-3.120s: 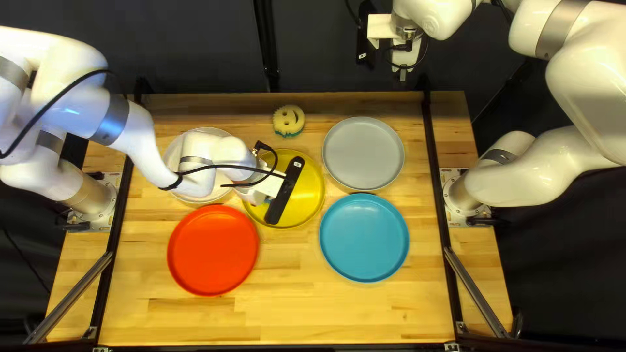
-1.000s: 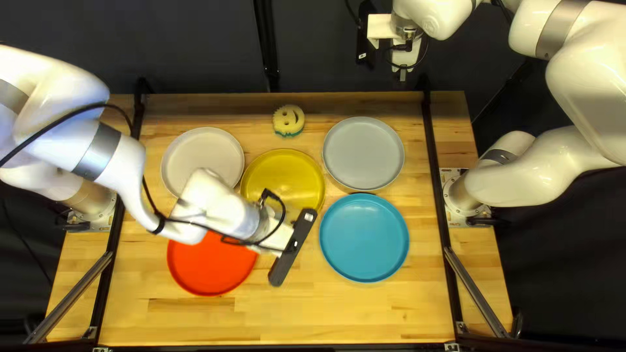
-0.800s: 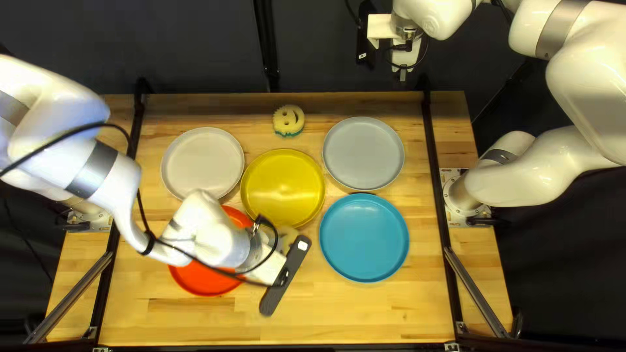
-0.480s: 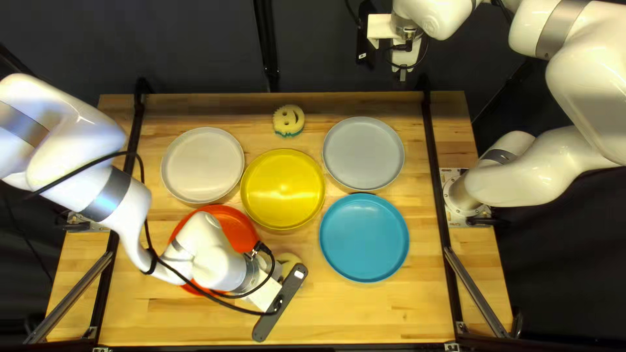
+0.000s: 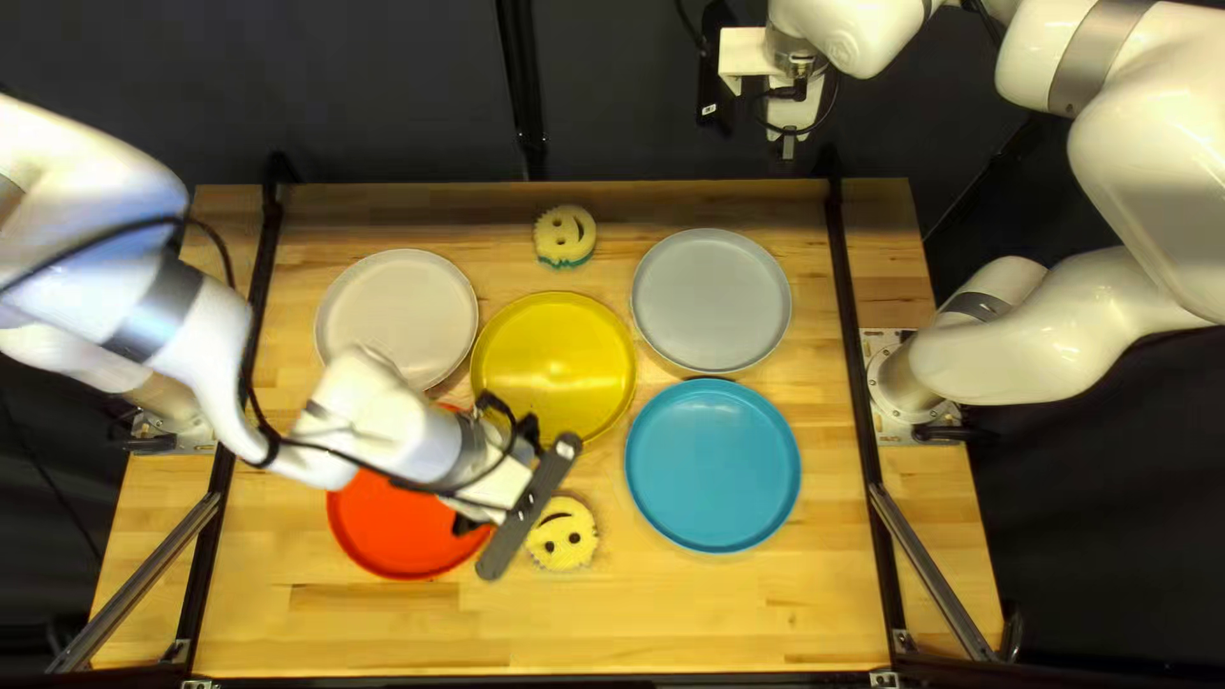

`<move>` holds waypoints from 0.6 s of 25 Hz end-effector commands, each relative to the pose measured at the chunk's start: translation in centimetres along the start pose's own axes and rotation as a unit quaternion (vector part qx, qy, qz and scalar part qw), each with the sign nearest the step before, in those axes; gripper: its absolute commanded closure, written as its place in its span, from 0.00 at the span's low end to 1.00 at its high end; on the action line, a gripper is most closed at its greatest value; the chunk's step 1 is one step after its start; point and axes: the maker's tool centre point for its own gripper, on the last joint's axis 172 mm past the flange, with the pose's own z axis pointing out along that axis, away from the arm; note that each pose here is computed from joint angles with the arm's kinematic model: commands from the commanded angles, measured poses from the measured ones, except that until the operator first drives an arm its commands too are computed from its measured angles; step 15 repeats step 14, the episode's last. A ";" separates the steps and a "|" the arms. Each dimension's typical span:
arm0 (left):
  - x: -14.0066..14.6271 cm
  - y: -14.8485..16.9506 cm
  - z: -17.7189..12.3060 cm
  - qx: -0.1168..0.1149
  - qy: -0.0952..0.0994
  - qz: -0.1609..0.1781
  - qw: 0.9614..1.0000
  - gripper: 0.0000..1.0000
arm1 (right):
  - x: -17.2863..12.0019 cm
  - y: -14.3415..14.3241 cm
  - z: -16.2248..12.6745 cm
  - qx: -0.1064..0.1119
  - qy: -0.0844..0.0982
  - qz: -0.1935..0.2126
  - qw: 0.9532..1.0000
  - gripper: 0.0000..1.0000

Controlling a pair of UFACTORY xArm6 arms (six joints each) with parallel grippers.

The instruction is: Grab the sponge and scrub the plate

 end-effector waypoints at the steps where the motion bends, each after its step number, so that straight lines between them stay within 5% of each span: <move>1: -7.4 -4.1 -3.9 -0.007 -0.034 -0.038 0.999 0.00 | 0.0 0.0 0.0 0.000 0.000 0.000 1.000 0.00; 7: -13.0 -6.5 -8.0 -0.014 -0.042 -0.064 0.997 0.00 | 0.0 0.0 0.0 0.000 0.000 0.000 1.000 0.00; 15: -12.9 -5.5 -7.7 -0.029 -0.033 -0.059 0.997 0.00 | 0.0 0.0 0.0 0.000 0.000 0.000 1.000 0.00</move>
